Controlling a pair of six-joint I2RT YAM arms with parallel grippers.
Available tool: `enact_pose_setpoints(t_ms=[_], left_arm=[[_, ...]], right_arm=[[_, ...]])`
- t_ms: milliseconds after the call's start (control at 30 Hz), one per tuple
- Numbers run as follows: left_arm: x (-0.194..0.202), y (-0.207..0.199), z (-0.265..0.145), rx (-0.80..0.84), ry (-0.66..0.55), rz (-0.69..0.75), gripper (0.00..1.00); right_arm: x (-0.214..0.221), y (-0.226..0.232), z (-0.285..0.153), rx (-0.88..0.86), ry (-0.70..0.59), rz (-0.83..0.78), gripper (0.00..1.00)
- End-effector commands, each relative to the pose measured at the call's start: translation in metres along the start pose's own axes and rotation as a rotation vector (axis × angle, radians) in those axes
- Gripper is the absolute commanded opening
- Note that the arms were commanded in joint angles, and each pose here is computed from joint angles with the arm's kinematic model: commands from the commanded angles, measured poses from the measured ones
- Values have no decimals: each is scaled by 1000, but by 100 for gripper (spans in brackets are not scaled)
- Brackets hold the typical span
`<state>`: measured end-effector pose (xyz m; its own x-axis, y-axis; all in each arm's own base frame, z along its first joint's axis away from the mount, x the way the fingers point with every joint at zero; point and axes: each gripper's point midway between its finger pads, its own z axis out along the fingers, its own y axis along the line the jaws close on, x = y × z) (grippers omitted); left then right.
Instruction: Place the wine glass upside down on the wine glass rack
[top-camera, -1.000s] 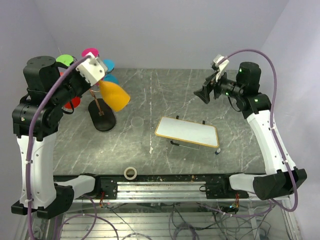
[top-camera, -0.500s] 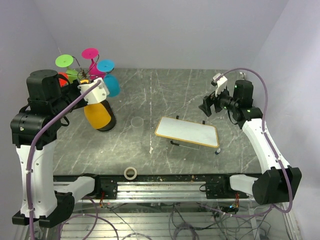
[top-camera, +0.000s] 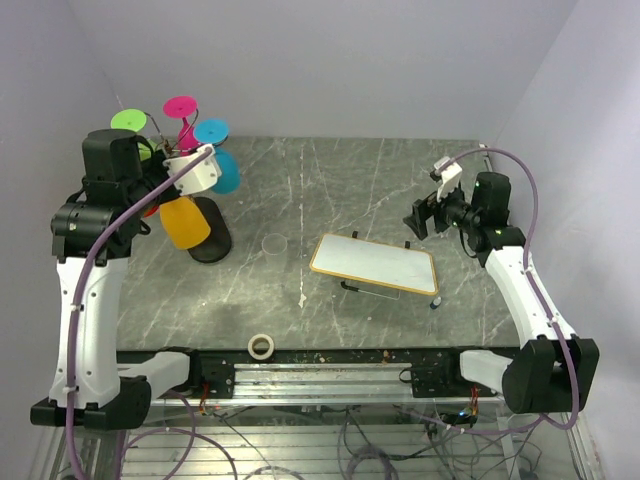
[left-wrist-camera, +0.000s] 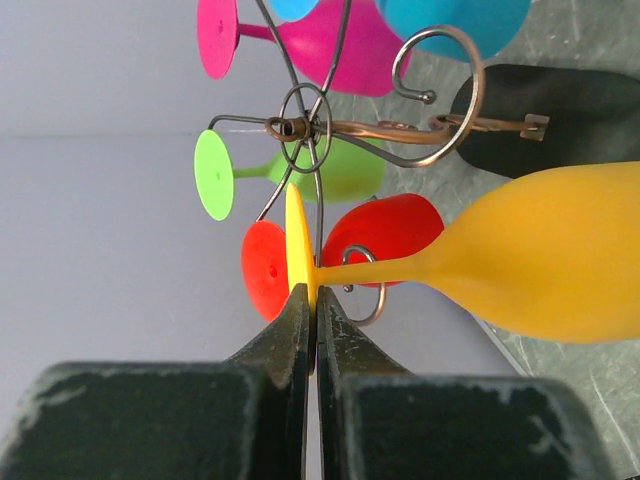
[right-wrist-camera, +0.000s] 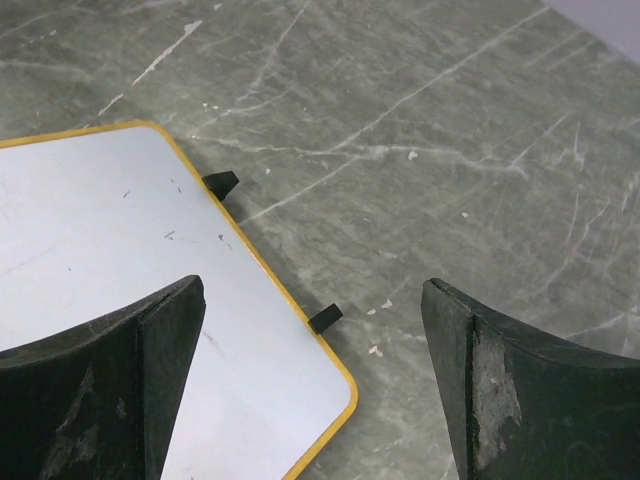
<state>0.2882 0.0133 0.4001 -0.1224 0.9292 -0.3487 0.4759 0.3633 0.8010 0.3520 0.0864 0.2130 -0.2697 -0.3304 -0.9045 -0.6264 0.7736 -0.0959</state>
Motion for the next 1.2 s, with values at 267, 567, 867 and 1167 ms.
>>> enact_pose_setpoints(t_ms=[267,567,867,1167], left_arm=[[11,23,33,-105,77,-25,7],[34,28,48,-163,204,-25,7],[45,24,50,-177,255,-38,7],[55,21,44,-195,303,-33,7]], right_arm=[[4,3,1,-39,-27,8,91],[7,5,3,-56,-18,11,97],[10,3,3,-46,-13,4,100],[12,4,3,-53,-9,2,100]])
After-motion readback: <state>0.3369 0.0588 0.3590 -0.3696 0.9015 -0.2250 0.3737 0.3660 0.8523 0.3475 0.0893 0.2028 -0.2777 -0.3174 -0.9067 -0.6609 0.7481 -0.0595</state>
